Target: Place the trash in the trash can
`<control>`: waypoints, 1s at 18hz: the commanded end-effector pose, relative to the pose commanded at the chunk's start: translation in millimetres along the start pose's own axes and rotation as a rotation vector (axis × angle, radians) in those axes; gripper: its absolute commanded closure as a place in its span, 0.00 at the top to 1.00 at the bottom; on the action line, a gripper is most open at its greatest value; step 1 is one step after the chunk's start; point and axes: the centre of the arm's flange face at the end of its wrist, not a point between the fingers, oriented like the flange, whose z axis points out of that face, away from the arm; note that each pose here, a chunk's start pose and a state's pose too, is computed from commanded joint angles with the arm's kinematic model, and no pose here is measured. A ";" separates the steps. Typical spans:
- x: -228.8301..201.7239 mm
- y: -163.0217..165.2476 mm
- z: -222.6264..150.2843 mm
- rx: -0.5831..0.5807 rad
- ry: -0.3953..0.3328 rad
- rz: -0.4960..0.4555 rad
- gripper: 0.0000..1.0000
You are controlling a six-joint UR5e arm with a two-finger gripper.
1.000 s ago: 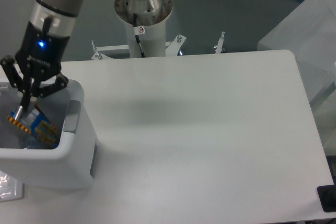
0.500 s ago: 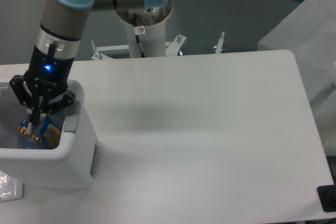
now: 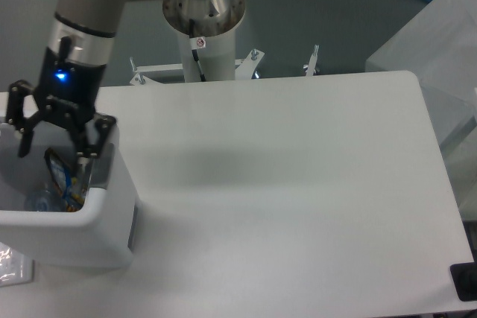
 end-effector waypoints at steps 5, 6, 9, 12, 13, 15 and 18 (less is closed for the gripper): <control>-84.3 25.2 -16.7 -0.019 -0.111 -0.025 1.00; -93.5 28.5 -19.9 -0.037 -0.145 0.007 1.00; -122.4 43.1 -28.3 -0.118 -0.238 0.152 1.00; -128.2 56.2 -27.8 -0.163 -0.247 0.254 1.00; -128.6 59.8 -29.2 -0.173 -0.244 0.288 1.00; -124.9 59.3 -35.6 -0.188 -0.242 0.367 1.00; -126.4 68.6 -38.9 -0.310 -0.250 0.448 1.00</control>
